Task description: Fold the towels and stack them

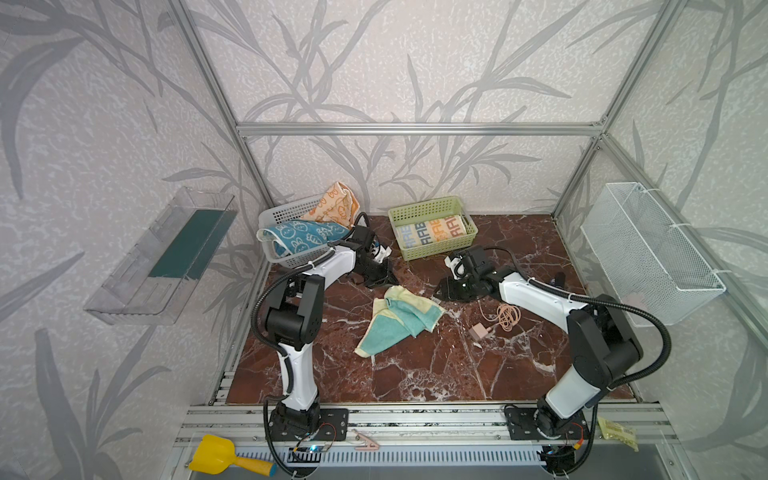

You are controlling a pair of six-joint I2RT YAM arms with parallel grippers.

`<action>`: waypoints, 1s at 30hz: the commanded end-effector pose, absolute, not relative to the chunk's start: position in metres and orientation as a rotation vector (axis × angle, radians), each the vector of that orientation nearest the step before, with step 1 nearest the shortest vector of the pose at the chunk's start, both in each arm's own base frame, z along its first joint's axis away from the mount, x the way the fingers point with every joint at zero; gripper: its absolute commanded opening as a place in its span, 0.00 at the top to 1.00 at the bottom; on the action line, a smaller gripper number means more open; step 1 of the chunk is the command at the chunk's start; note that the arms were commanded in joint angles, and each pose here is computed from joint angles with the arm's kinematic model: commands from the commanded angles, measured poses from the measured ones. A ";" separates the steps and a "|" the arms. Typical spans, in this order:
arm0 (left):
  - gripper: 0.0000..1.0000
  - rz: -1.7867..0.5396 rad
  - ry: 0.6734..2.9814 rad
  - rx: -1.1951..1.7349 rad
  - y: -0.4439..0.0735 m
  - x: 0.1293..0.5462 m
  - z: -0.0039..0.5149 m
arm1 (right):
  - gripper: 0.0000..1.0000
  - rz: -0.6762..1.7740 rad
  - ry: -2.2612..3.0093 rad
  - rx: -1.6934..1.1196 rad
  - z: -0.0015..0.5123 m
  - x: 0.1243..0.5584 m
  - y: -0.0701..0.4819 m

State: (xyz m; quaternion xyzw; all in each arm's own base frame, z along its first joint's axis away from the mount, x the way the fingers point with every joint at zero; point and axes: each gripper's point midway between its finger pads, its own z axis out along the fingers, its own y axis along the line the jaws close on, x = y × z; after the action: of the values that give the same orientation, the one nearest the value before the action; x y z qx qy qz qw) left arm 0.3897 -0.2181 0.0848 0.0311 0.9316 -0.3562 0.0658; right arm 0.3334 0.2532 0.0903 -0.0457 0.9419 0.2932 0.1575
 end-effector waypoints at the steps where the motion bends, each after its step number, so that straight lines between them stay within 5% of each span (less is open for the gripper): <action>1: 1.00 -1.050 2.763 0.153 -0.219 0.397 0.102 | 0.50 0.864 2.766 -0.049 0.072 0.330 0.250; 9: 1.00 -1.044 2.773 0.152 -0.218 0.394 0.098 | 0.38 0.839 2.865 0.179 0.038 0.318 0.239; 16: 1.00 -1.042 2.769 0.160 -0.218 0.392 0.101 | 0.41 0.962 2.869 0.275 0.021 0.314 0.249; 21: 1.00 -1.035 2.767 0.160 -0.216 0.392 0.103 | 0.56 1.049 2.829 0.293 0.022 0.321 0.260; 26: 1.00 -1.026 2.755 0.157 -0.213 0.390 0.110 | 0.93 0.993 2.801 0.269 0.027 0.331 0.257; 30: 1.00 -1.009 2.709 0.158 -0.204 0.389 0.129 | 1.00 0.889 2.748 0.185 0.053 0.337 0.246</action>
State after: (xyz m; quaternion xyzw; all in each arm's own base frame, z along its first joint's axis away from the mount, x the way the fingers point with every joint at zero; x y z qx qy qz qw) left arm 0.3933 -0.2118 0.1015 0.0399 0.9318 -0.3488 0.0922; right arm 0.3275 0.2545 0.0271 0.0822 0.9390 0.3242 0.0806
